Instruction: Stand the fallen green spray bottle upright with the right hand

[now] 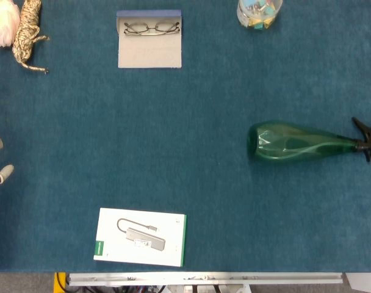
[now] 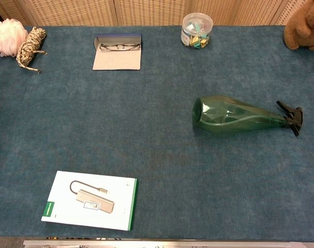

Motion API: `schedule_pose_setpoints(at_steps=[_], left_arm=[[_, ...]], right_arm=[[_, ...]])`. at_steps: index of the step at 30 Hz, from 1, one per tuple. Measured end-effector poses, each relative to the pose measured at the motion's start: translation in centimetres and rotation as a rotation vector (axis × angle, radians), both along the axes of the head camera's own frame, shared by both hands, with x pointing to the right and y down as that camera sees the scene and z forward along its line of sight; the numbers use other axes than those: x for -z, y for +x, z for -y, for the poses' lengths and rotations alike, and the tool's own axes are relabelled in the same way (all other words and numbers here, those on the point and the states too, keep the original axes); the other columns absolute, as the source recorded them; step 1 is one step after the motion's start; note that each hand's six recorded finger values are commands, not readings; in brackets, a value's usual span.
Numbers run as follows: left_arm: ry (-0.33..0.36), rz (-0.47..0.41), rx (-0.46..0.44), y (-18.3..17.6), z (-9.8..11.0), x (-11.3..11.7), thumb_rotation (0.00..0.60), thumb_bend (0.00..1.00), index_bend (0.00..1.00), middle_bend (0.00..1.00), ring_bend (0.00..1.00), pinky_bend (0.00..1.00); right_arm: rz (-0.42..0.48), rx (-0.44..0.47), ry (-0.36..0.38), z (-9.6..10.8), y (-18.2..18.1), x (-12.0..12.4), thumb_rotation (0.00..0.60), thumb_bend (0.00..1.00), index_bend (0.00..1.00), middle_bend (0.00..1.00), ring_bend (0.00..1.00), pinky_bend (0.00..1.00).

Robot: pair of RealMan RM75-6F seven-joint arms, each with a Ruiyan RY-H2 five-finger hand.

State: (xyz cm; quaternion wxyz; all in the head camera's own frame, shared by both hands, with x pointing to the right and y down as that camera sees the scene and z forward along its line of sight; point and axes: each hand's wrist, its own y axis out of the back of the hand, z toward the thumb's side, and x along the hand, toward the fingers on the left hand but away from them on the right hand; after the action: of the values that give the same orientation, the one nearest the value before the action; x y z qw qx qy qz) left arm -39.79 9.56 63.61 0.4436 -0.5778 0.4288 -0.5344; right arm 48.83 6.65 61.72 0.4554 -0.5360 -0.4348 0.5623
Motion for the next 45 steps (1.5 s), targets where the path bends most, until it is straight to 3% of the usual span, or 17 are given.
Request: schedule_pose_setpoints(at_steps=[10,15,20,24,29,36,45], left_arm=[[-0.02,0.018,0.027,-0.6,0.0,-0.2,0.6,0.0,0.53,0.39,0.23,0.28],[-0.025,0.022,0.044,-1.1,-0.3,-0.1,0.6,0.0,0.53,0.39,0.23,0.28],[-0.01,0.014,0.047,-1.2,-0.5,0.5,0.6,0.0,0.53,0.39,0.23,0.28],[-0.004,0.014,0.054,-1.4,-1.0,0.8,0.6,0.0,0.53,0.39,0.23,0.28],[0.01,0.008,0.063,-1.6,-1.3,1.2,0.6,0.0,0.53,0.39,0.23,0.28],[0.014,0.003,0.073,-1.8,-1.4,1.5,0.6,0.0,0.53,0.39,0.23,0.29],[0.012,-0.003,0.08,-2.0,-1.4,1.6,0.6,0.0,0.53,0.39,0.23,0.29]], right_arm=[[0.018,0.006,-0.01,0.4,-0.2,-0.2,0.6,0.0,0.17,0.36,0.3,0.64],[0.044,0.027,0.01,0.7,-0.9,-0.2,0.6,0.0,0.17,0.31,0.26,0.52],[0.067,0.078,0.029,0.9,-2.2,-0.6,0.6,0.0,0.13,0.17,0.14,0.35],[0.099,0.146,0.032,1.2,-4.1,-1.7,0.6,0.0,0.03,0.09,0.06,0.25],[0.085,0.221,-0.007,1.3,-6.0,-3.5,0.6,0.0,0.0,0.02,0.0,0.17],[0.021,0.307,-0.085,1.3,-8.2,-6.4,0.6,0.0,0.0,0.0,0.0,0.17],[-0.018,0.359,-0.104,1.4,-9.3,-9.7,0.6,0.0,0.0,0.0,0.0,0.13]])
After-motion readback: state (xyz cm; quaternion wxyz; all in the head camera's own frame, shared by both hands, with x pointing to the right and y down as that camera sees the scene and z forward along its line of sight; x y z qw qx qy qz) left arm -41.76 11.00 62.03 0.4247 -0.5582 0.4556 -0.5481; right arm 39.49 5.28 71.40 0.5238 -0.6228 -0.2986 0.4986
